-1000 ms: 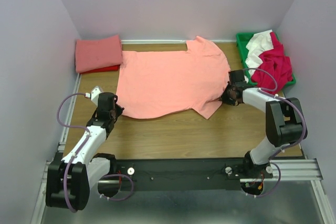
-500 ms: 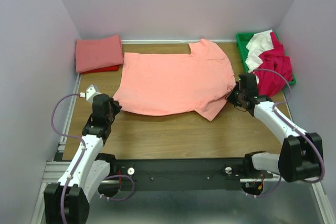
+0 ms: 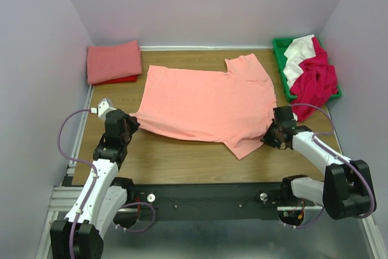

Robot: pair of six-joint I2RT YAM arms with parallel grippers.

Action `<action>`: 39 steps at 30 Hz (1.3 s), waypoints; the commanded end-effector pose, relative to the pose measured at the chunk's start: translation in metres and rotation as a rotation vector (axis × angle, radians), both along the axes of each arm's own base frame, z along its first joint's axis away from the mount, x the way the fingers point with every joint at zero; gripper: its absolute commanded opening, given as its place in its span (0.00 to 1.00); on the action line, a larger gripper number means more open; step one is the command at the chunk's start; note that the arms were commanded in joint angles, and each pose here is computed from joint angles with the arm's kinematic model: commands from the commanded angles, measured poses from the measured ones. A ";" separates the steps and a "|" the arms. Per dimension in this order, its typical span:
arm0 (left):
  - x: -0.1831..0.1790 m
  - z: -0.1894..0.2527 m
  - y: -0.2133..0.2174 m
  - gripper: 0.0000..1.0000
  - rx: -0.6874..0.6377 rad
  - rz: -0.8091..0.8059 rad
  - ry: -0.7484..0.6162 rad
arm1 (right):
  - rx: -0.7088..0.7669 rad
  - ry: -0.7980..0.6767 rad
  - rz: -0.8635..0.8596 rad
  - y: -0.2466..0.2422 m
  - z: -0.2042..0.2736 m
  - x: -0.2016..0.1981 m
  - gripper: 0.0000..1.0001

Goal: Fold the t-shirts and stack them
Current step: Flatten the tshirt out

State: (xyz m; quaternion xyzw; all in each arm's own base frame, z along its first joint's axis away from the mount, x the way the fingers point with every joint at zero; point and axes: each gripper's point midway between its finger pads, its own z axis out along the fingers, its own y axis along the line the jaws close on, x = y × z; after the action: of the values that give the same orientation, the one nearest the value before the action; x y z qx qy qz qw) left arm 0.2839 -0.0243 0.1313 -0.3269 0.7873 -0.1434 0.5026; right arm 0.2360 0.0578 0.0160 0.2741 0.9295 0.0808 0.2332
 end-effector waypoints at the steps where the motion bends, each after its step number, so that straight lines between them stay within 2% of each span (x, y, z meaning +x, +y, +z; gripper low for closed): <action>1: -0.004 -0.010 -0.002 0.00 -0.010 -0.006 0.023 | 0.051 0.070 -0.016 0.005 -0.011 -0.023 0.27; 6: -0.004 -0.008 -0.001 0.00 -0.005 -0.008 0.016 | 0.124 0.074 -0.004 0.017 -0.008 -0.029 0.27; 10: -0.004 -0.007 -0.001 0.00 -0.006 -0.008 0.012 | 0.122 0.066 -0.008 0.016 -0.006 -0.029 0.17; 13: -0.004 -0.007 -0.001 0.00 -0.006 -0.009 0.012 | 0.096 0.056 -0.014 0.011 -0.003 -0.029 0.02; 17: -0.004 -0.005 -0.002 0.00 -0.004 -0.014 0.005 | 0.042 -0.001 -0.029 0.001 0.006 -0.022 0.01; 21: -0.003 0.005 -0.006 0.00 -0.011 -0.036 -0.026 | 0.029 -0.130 -0.002 0.000 0.040 -0.002 0.00; 24: -0.001 0.021 -0.010 0.00 -0.020 -0.061 -0.068 | 0.020 -0.289 0.014 -0.001 0.088 0.019 0.00; 29: 0.008 0.061 -0.015 0.00 -0.037 -0.081 -0.166 | -0.009 -0.504 -0.016 -0.007 0.167 0.053 0.00; 36: 0.032 0.113 -0.011 0.00 -0.025 -0.048 -0.267 | -0.005 -0.730 -0.033 -0.003 0.233 0.111 0.01; 37: 0.036 0.130 -0.009 0.00 -0.015 -0.044 -0.299 | -0.011 -0.749 -0.040 -0.004 0.240 0.118 0.01; 39: 0.045 0.147 -0.009 0.00 0.000 -0.046 -0.318 | -0.029 -0.851 -0.074 -0.010 0.282 0.130 0.01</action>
State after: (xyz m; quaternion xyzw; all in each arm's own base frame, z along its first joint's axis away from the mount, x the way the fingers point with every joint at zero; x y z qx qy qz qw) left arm 0.3139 -0.0378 0.2354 -0.2947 0.7329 -0.2078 0.5769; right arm 0.3351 0.0619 0.2239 0.2407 0.8092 0.1717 0.5078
